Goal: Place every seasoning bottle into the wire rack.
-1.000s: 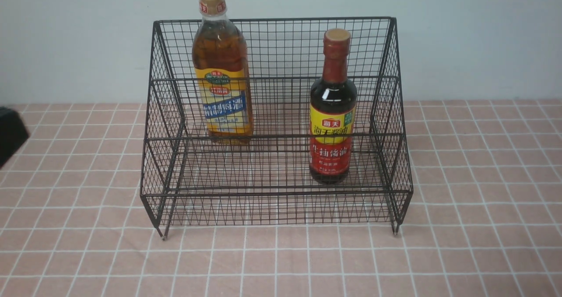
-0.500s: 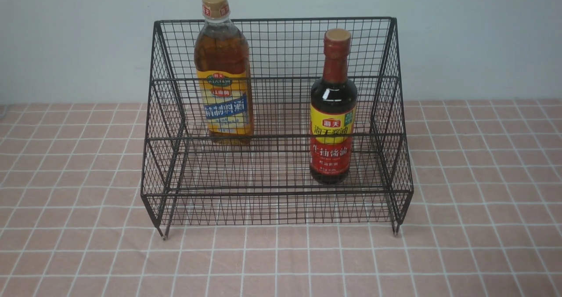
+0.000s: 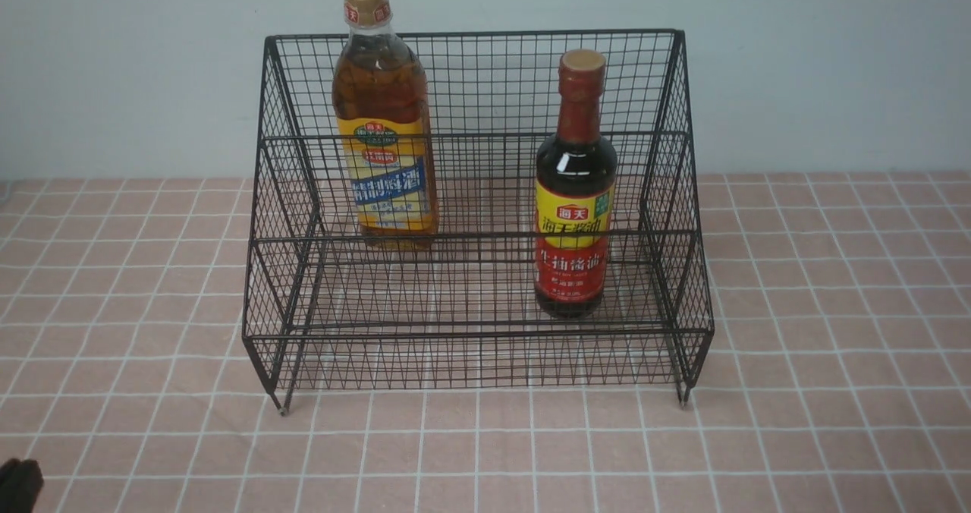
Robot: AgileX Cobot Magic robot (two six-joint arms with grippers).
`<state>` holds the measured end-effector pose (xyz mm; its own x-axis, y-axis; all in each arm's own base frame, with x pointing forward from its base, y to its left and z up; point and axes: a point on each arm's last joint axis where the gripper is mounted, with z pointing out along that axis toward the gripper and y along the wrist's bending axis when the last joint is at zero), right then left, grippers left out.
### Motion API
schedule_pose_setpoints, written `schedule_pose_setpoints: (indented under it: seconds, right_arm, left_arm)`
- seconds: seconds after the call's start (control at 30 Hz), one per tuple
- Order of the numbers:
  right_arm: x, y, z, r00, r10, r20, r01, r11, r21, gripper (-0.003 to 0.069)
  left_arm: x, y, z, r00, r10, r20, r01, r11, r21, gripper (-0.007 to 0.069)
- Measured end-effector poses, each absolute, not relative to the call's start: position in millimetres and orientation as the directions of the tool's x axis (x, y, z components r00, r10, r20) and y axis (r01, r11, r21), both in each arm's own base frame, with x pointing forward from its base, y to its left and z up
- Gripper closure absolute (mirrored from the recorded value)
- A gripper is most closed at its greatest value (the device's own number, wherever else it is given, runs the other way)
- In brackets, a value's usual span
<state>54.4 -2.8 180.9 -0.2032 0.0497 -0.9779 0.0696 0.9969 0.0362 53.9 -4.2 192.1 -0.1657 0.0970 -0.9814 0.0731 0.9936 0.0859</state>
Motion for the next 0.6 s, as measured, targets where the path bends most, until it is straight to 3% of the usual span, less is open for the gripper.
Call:
schedule_pose_setpoints:
  seconds: [0.3,0.6]
  right_arm:
    - [54,-3,181,-0.203,0.050,-0.978,0.070,0.997,0.036,0.0673]
    - [54,-3,181,-0.203,0.050,-0.978,0.070,0.997,0.036,0.0673]
  left_arm:
    - [53,-4,172,-0.281,0.124,-0.952,0.087,0.991,0.103,0.0632]
    - [53,-5,171,-0.283,0.106,-0.953,0.089,0.992,0.084,0.0632]
